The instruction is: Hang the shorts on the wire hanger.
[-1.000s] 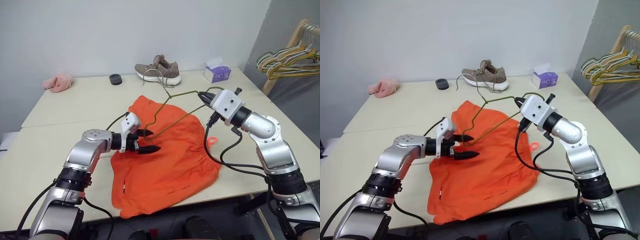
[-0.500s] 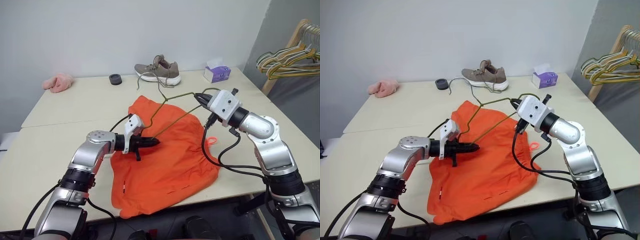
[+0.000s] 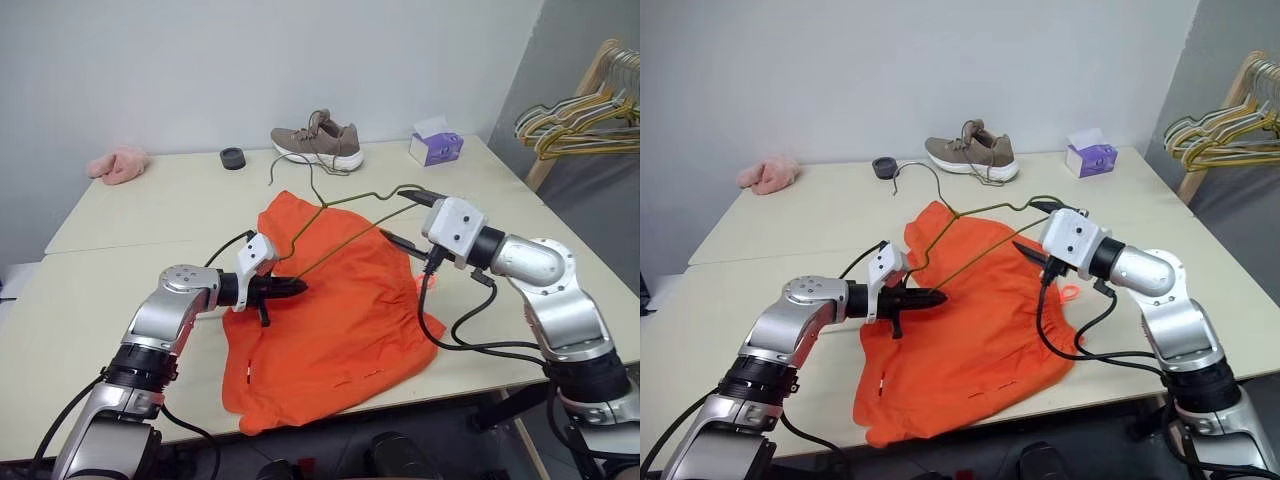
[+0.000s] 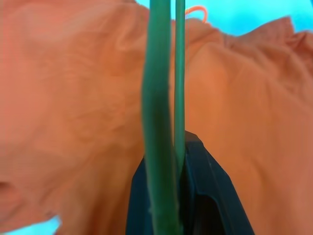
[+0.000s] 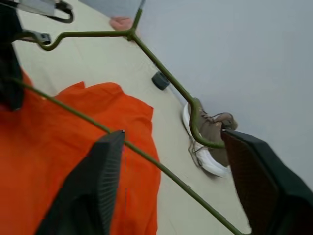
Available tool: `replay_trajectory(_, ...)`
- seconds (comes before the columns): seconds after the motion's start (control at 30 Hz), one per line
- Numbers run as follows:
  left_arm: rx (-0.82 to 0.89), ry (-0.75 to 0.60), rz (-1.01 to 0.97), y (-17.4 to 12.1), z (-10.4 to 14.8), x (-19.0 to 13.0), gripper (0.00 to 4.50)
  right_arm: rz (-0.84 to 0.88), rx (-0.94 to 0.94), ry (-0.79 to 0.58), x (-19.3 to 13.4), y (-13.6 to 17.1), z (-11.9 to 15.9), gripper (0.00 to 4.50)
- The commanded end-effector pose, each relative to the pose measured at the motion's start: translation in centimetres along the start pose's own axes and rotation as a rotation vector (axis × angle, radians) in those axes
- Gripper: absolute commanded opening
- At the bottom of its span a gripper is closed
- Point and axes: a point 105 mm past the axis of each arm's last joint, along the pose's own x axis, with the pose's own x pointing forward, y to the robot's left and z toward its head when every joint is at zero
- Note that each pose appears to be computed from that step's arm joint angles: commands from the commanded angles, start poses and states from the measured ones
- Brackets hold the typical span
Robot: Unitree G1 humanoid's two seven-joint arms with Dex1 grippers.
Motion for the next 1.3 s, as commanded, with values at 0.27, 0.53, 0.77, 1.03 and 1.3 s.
replay_trajectory(0.27,0.432,0.197,-0.037,0.1,1.3,-2.2,0.00,0.248,0.147,0.202,-3.3,2.1,-0.8,4.46)
replay_trajectory(0.53,0.510,0.217,-0.063,-0.5,2.2,-1.7,0.00,0.406,0.155,0.347,-1.3,4.6,-3.0,4.46)
replay_trajectory(0.77,0.539,0.231,-0.067,-0.6,2.5,-1.8,0.00,0.510,0.171,0.374,0.2,5.5,-2.7,3.51)
replay_trajectory(1.03,0.523,0.233,-0.068,-0.8,2.2,-1.9,0.00,0.590,0.199,0.417,-0.5,7.1,-3.1,0.66)
replay_trajectory(1.3,0.470,0.178,-0.054,-0.9,2.4,-1.6,0.00,0.594,0.215,0.431,-0.8,7.4,-3.9,0.05)
